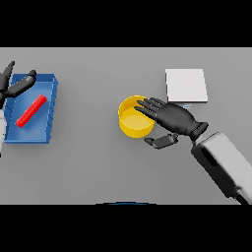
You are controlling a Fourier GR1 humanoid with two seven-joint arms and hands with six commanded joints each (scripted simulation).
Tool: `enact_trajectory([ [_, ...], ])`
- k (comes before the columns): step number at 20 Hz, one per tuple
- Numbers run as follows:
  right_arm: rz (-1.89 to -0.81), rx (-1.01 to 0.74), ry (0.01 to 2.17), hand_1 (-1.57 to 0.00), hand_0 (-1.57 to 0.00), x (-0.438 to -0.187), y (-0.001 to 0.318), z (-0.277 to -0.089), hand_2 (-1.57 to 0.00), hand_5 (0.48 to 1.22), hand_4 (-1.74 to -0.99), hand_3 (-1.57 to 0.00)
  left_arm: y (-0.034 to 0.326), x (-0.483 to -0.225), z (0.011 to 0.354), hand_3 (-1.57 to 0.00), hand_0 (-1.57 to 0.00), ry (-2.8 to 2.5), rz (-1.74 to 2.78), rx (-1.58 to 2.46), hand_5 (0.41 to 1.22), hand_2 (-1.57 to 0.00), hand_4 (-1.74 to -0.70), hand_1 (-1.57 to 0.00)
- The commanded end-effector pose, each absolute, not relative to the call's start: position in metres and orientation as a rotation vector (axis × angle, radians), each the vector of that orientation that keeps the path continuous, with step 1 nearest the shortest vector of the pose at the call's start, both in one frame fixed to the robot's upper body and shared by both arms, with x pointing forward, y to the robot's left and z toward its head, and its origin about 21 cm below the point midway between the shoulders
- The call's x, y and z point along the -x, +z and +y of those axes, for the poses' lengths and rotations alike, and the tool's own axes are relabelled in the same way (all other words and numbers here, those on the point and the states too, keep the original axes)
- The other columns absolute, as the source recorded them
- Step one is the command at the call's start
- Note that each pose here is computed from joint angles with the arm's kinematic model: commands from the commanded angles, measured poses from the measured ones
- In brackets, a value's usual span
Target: Pick up the red beaker and tilt it to pour out 1 green nut into yellow bowl. Pick up the yellow bowl and place it on the metallic measuring scale.
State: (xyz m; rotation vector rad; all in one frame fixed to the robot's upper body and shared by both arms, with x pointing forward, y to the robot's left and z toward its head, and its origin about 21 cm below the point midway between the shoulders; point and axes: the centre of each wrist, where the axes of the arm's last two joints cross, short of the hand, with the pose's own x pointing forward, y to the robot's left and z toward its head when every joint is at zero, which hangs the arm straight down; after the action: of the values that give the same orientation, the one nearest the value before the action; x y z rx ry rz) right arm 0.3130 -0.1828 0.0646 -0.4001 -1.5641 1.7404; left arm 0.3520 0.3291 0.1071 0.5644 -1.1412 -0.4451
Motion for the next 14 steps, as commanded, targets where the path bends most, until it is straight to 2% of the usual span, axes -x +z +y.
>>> enact_trajectory([
  [1,-1.553,0.384,1.780,0.00,0.00,-0.315,0.064,-0.179,0.00,0.639,-1.153,0.00,0.107,-0.353,0.331,0.00,0.00,-0.444,-1.137,-0.567,0.695,0.00,-0.81,0.00],
  [5,-1.476,0.351,1.910,0.00,0.00,-0.330,0.058,-0.170,0.00,0.646,-1.155,0.00,0.099,-0.351,0.331,0.00,0.00,-0.446,-1.128,-0.561,0.695,0.00,-0.81,0.00],
  [6,-1.461,0.338,1.944,0.00,0.00,-0.331,0.060,-0.160,0.00,0.652,-1.157,0.00,0.101,-0.352,0.329,0.00,0.00,-0.443,-1.126,-0.563,0.693,0.00,-0.81,0.00],
  [9,-1.379,0.333,2.030,0.00,0.00,-0.340,0.059,-0.148,0.00,0.667,-1.162,0.00,0.105,-0.354,0.332,0.00,0.00,-0.446,-1.141,-0.572,0.700,0.00,-0.81,0.00],
  [14,-1.266,0.330,2.102,0.00,0.00,-0.346,0.047,-0.138,0.00,0.674,-1.181,0.00,0.102,-0.355,0.333,0.00,0.00,-0.462,-1.138,-0.576,0.703,0.00,-0.80,0.00],
])
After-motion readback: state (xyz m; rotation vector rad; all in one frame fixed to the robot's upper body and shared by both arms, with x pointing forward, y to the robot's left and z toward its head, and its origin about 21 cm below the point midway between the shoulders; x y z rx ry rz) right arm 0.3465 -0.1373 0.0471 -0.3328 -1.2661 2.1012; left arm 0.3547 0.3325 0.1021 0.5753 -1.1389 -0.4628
